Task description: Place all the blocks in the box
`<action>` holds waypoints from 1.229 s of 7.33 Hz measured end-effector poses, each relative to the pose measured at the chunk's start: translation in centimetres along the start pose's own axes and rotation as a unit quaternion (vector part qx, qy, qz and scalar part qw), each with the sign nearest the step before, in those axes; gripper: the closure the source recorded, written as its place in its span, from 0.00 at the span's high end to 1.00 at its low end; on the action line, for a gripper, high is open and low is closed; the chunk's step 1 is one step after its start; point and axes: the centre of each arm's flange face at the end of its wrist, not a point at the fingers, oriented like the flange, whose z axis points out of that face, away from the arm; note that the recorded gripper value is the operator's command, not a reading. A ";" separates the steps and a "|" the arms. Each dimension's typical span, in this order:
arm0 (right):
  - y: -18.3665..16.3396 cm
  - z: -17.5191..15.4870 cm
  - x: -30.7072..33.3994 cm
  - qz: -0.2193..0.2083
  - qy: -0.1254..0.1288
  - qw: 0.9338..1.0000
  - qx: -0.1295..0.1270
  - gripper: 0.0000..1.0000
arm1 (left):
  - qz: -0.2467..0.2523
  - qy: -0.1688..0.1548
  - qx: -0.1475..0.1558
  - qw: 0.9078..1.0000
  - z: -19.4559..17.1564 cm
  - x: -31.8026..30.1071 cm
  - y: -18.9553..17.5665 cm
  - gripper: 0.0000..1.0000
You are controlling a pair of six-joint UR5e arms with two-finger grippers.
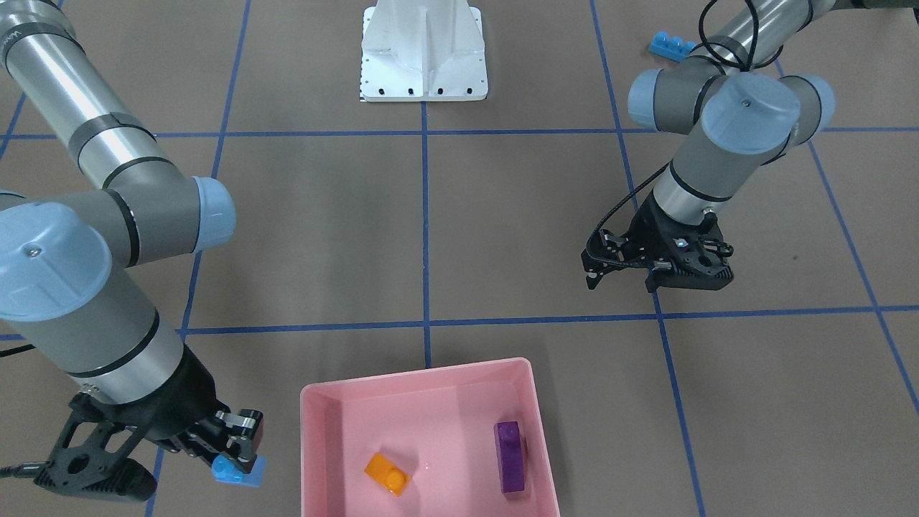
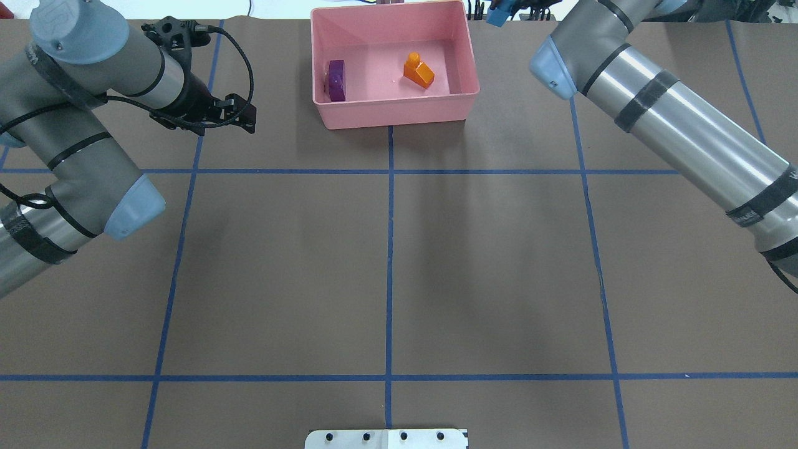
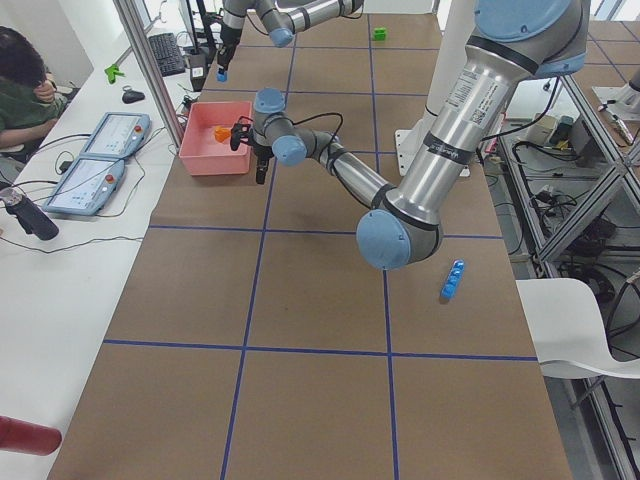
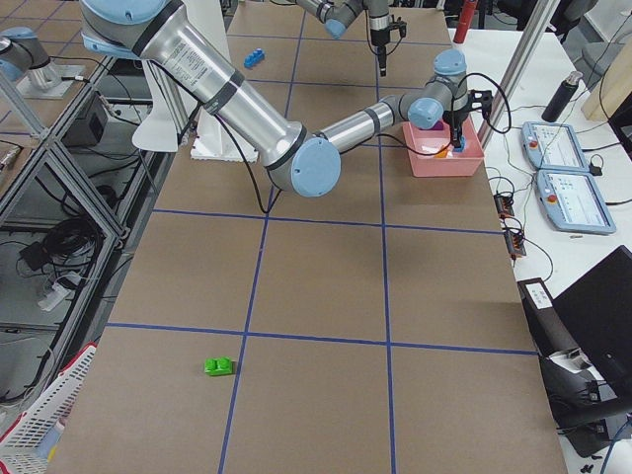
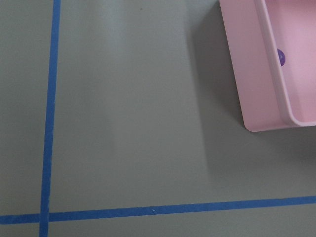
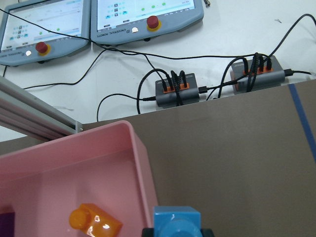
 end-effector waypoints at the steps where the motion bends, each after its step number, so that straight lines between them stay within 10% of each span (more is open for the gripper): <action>1: 1.6 1.1 -2.1 -0.004 0.005 1.000 0.007 0.77 | 0.000 0.000 0.000 1.000 0.0 0.0 0.0 1.00; 9: 6.0 0.9 -6.3 -0.039 0.048 0.998 -0.033 0.99 | -0.002 -0.005 -0.003 1.000 -0.5 -2.2 1.7 1.00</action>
